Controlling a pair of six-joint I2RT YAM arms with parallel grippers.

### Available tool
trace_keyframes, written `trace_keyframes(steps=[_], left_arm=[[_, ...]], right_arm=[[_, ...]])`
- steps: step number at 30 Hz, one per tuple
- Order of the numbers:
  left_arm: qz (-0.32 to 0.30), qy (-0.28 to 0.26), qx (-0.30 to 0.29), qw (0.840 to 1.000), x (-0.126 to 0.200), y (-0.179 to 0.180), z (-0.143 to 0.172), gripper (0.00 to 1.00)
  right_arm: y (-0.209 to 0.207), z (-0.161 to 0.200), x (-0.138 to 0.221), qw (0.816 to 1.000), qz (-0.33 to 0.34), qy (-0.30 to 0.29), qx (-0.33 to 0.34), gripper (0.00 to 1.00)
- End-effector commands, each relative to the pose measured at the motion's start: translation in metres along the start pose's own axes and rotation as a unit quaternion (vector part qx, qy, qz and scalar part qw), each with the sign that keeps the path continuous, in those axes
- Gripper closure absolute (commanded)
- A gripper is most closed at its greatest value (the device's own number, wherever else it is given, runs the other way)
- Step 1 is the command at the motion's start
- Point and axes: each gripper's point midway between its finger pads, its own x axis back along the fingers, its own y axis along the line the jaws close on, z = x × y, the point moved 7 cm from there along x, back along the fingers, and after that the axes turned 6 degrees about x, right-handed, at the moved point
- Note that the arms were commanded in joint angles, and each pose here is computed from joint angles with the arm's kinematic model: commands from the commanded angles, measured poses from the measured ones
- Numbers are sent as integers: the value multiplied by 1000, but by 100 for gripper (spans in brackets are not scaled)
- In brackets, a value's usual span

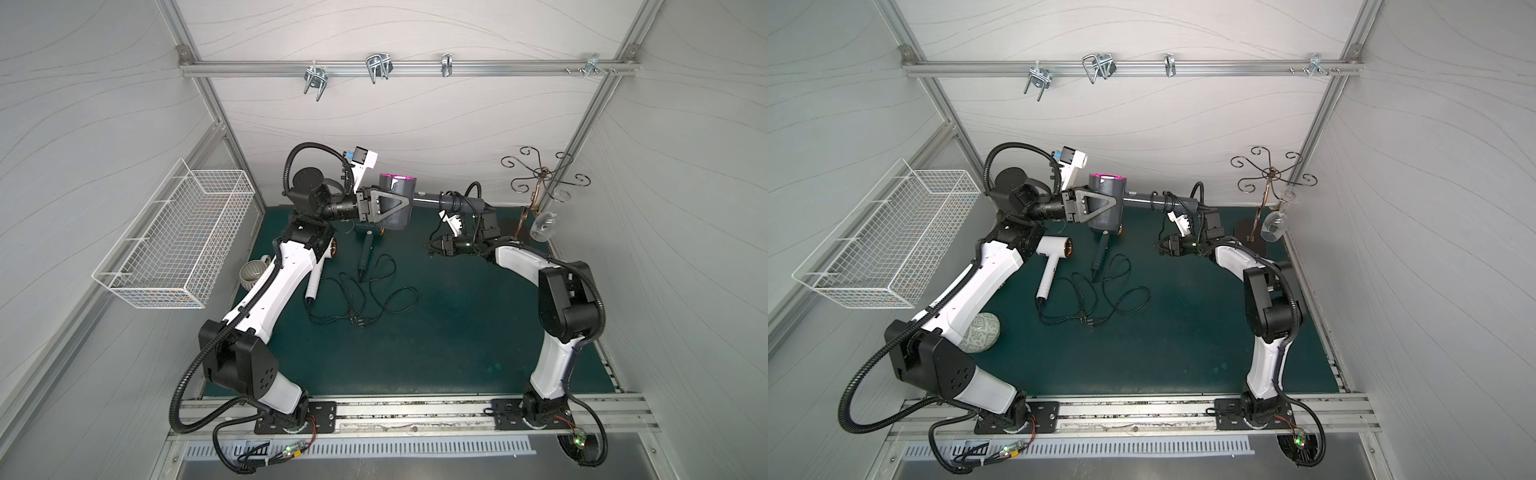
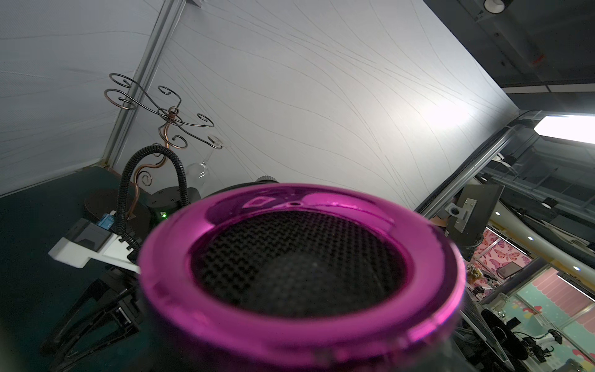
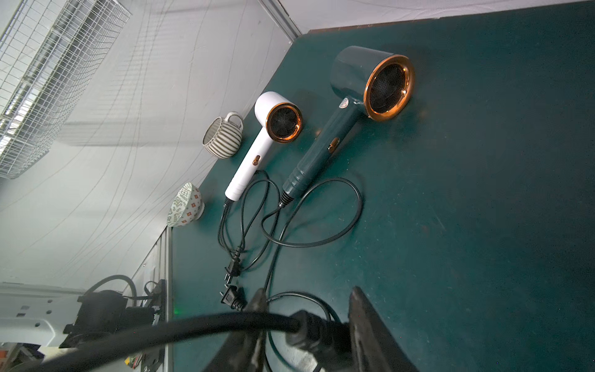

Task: Wrap the cord around the hair dryer
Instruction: Wrap the power cord around the hair dryer.

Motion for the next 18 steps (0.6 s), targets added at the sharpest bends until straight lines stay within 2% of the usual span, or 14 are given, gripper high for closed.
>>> trace_keyframes(steps=[1, 7, 11, 18], left_arm=[[31, -19, -79, 996, 5, -42, -17, 100], [31, -19, -81, 996, 6, -44, -17, 100], [32, -19, -81, 996, 6, -45, -16, 100], [33, -19, -81, 996, 6, -47, -16, 100]], right_arm=[[19, -18, 3, 998, 6, -24, 51, 57], [23, -23, 2, 997, 18, -36, 70, 56], [24, -23, 2, 996, 22, -38, 74, 60], [23, -19, 1, 997, 22, -42, 68, 81]])
